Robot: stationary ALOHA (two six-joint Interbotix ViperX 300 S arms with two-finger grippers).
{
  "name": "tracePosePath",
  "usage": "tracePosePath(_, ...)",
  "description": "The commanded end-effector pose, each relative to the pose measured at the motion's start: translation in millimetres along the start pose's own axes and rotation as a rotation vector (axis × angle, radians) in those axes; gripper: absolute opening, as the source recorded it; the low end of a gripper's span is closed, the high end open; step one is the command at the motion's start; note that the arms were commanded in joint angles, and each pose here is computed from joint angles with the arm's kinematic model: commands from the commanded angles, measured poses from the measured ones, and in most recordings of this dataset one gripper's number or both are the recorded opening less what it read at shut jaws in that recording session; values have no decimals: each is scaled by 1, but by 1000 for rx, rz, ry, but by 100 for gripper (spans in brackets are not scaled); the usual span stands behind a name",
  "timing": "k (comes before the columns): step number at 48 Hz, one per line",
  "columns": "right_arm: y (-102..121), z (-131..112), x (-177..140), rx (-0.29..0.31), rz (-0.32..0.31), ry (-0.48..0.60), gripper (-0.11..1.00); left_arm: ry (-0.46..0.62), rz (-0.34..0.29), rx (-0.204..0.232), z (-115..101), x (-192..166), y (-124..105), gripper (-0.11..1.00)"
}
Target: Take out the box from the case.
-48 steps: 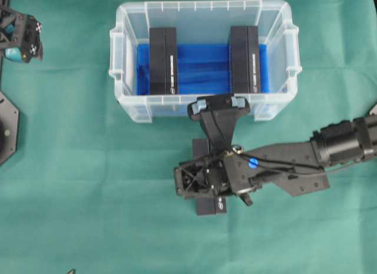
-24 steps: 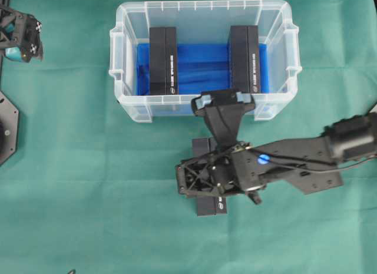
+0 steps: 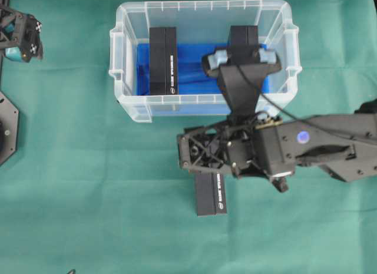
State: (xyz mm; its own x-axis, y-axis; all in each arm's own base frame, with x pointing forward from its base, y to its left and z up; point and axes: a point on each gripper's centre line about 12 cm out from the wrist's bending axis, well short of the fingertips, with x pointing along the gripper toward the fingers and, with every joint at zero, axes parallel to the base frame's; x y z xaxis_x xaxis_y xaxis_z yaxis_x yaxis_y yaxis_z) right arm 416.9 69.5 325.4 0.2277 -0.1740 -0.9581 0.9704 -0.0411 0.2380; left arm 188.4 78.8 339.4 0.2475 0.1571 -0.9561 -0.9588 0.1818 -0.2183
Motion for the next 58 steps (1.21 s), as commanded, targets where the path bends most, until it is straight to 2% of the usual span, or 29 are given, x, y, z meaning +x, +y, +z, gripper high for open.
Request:
tracePosePath(1,1,7,-28,4,54,7,90,-15,-17,-5,2,-6,0,92)
tracePosePath(17,1,9,-26,-2,48,5,90,-16,-19,-4,1,-6,1,92)
tracePosePath(30,-12,9,-24,-34,17,17,90,-20,-25,-6,-2,-7,6,92)
tracePosePath(42,-51,13,-24,-62,-2,30,90,-28,-42,-32,-5,-11,12,92)
tracePosePath(50,-94,15,-27,-81,9,46,90,-33,-52,-41,-7,-13,15,92)
tracePosePath(58,-132,18,-32,-76,3,56,90,-37,-57,-34,-7,-13,15,92)
